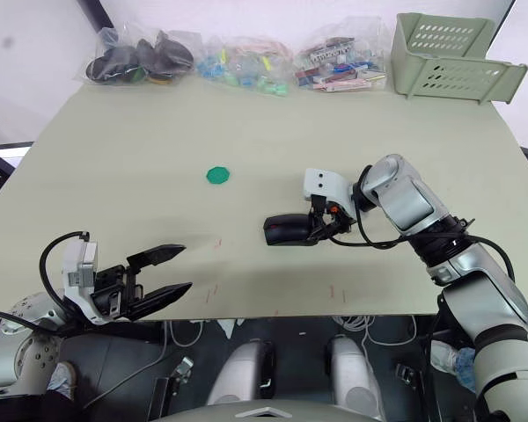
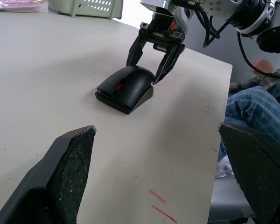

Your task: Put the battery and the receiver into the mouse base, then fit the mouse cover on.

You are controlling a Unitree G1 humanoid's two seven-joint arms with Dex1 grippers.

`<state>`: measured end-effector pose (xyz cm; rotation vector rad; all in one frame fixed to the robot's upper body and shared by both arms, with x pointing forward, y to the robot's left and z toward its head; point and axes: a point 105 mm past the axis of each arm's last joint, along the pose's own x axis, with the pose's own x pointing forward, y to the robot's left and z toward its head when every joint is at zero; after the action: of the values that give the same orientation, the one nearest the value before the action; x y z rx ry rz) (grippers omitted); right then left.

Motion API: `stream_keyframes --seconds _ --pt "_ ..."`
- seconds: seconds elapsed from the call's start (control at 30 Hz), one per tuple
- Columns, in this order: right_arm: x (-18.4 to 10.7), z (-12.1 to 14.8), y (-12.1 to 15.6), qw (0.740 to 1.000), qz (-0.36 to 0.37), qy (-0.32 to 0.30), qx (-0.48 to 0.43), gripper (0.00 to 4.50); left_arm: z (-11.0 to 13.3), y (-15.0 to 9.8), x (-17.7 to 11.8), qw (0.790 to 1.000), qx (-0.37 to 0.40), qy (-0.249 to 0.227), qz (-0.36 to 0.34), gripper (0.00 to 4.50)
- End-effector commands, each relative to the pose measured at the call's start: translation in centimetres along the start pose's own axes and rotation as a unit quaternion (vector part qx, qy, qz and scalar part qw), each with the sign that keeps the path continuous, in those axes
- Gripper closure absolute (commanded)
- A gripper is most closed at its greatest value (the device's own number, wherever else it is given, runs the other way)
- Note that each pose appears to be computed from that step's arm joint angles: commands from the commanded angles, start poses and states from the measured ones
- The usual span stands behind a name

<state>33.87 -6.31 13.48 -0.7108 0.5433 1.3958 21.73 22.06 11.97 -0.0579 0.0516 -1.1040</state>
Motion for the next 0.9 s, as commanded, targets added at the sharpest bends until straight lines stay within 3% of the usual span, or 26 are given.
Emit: stream_keyframes --seconds 0.03,0.13,0.17,0.2,0.27,0.3,0.53,0.83,0.9 --pt "-1.2 1.8 -0.3 0.999 -0.016 -0.019 -0.033 2.16 0.3 -0.1 0.0 1.000 0.010 -0.005 -0.004 0.00" --pt "-1.2 1.8 -0.3 0.999 -0.015 -0.020 -0.034 2.16 0.3 -0.1 0.1 1.000 0.010 -0.005 -0.004 0.00" --pt "-1.2 1.8 -0.3 0.999 -0.015 -0.020 -0.034 1.12 0.3 -0.1 0.1 1.000 0.010 -0.005 -0.004 0.00" --pt "-1.2 1.8 -0.3 0.999 -0.015 -0.020 -0.034 0.96 0.3 -0.1 0.1 1.000 0.010 -0.005 -0.004 0.00" --pt "-1.2 1.8 -0.3 0.999 -0.015 -0.020 -0.034 0.15 0.2 0.0 0.1 1.000 0.009 -0.005 -0.004 0.00" --pt "-1.3 1.8 -0.3 0.999 -0.015 -0.021 -0.034 0.06 0.2 0.0 0.1 1.000 0.010 -0.005 -0.004 0.00" --pt "-1.5 2.1 -0.4 0.999 -0.021 -0.027 -0.036 0.06 0.2 0.0 0.1 1.000 0.010 -0.006 -0.002 0.00" --pt "-2.7 6.4 0.5 0.982 -0.011 -0.183 -0.039 0.06 0.2 -0.1 -0.1 1.000 0.010 -0.008 0.005 0.00" --pt "-2.1 6.7 0.9 0.982 -0.006 -0.187 -0.033 0.59 0.2 -0.1 -0.1 1.000 0.010 -0.009 0.006 0.00"
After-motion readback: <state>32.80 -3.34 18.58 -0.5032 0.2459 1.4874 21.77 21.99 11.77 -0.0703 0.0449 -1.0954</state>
